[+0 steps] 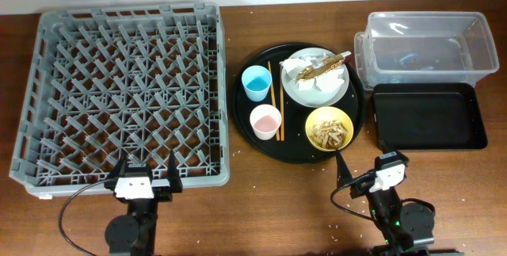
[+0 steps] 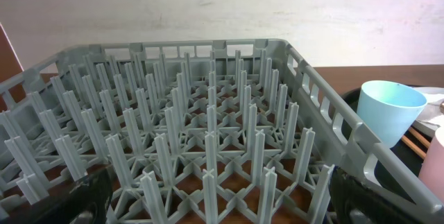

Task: Sort waste into correct bins and load items into the dishwasher rack
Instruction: 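Move the right gripper toward the white plate with tissue and wrapper, then grasp the tissue and wrapper with the right gripper, drop into clear bin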

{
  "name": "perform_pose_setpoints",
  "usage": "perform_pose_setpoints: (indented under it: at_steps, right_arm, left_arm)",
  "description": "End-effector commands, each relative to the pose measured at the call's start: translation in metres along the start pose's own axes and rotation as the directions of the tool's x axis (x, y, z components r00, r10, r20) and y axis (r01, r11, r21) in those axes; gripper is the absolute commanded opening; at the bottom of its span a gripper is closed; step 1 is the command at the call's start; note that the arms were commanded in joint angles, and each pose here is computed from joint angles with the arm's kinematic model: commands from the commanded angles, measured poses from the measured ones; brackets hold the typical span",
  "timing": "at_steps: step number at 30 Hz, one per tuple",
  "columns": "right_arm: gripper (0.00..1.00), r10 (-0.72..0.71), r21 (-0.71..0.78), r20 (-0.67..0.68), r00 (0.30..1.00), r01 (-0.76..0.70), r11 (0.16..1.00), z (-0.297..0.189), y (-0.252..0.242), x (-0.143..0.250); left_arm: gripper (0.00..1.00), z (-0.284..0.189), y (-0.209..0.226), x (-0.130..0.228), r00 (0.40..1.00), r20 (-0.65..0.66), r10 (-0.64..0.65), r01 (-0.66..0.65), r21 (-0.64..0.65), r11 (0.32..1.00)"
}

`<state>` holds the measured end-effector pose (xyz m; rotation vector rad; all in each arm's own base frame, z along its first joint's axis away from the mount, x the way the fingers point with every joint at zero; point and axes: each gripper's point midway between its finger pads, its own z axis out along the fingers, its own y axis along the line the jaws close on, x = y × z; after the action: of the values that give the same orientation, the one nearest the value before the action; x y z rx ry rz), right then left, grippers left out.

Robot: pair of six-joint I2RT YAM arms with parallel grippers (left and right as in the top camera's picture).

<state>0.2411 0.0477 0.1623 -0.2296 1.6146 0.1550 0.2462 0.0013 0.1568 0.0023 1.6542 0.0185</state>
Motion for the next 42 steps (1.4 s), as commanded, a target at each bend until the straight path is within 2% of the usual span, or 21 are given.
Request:
perform_pose_setpoints:
  at_steps: [1, 13, 20, 24, 27, 30, 33, 36, 38, 39, 40, 42]
  right_arm:
    - [0.99, 0.001, 0.002, -0.005, 1.000, -0.001, 1.000, 0.000, 0.000, 0.003]
    - [0.98, 0.002, -0.001, -0.002, 1.000, -0.002, 1.000, 0.000, 0.001, 0.002]
    - [0.98, 0.025, -0.143, 0.077, 0.997, -0.013, 0.990, -0.002, 0.025, -0.018]
    - [0.98, 0.035, -0.156, 0.143, 0.989, -0.012, 0.988, -0.010, 0.026, -0.052]
    - [0.99, 0.024, -0.194, 0.216, 0.976, 0.019, 0.981, -0.022, 0.033, -0.099]
    - [0.99, 0.023, -0.243, 0.216, 0.976, 0.031, 0.969, -0.024, 0.040, -0.136]
    - [0.99, 0.030, -0.333, 0.171, 0.985, 0.029, 0.943, -0.010, 0.050, -0.170]
    - [0.99, 0.048, -0.393, 0.055, 0.997, -0.022, 0.919, 0.015, 0.054, -0.199]
    - [0.99, 0.065, -0.394, -0.061, 0.996, -0.084, 0.915, 0.038, 0.050, -0.210]
    - [0.98, 0.081, -0.382, -0.172, 0.982, -0.142, 0.913, 0.056, 0.047, -0.211]
    - [0.99, 0.093, -0.365, -0.265, 0.960, -0.190, 0.912, 0.070, 0.044, -0.208]
    - [0.99, 0.111, -0.311, -0.399, 0.910, -0.248, 0.918, 0.092, 0.036, -0.198]
  left_arm:
    - [0.99, 0.000, -0.001, 0.001, 1.000, 0.003, 0.020, -0.020, 0.002, 1.000]
    - [0.99, 0.000, -0.001, 0.001, 1.000, 0.003, 0.020, -0.020, 0.002, 1.000]
    - [0.99, 0.000, -0.001, 0.001, 1.000, 0.003, 0.020, -0.020, 0.002, 1.000]
    - [0.99, -0.001, -0.005, -0.010, 0.999, 0.048, 0.018, -0.019, 0.028, 0.999]
    - [0.99, -0.007, -0.012, -0.047, 0.987, 0.163, -0.001, -0.010, 0.066, 0.998]
    - [0.99, -0.017, -0.011, -0.083, 0.978, 0.209, -0.003, -0.010, 0.065, 0.998]
    - [0.99, -0.023, -0.010, -0.113, 0.983, 0.186, -0.003, -0.009, 0.065, 0.998]
    - [0.99, -0.016, -0.009, -0.137, 0.996, 0.091, 0.002, -0.008, 0.059, 0.998]
    - [0.99, -0.004, -0.009, -0.146, 1.000, -0.011, 0.005, -0.004, 0.060, 0.998]
    - [0.99, 0.006, -0.008, -0.149, 0.996, -0.089, 0.007, -0.002, 0.054, 0.999]
    - [0.99, 0.023, -0.008, -0.150, 0.981, -0.192, 0.010, 0.001, 0.056, 0.998]
    - [0.99, 0.039, -0.009, -0.149, 0.955, -0.295, 0.012, 0.005, 0.057, 0.998]
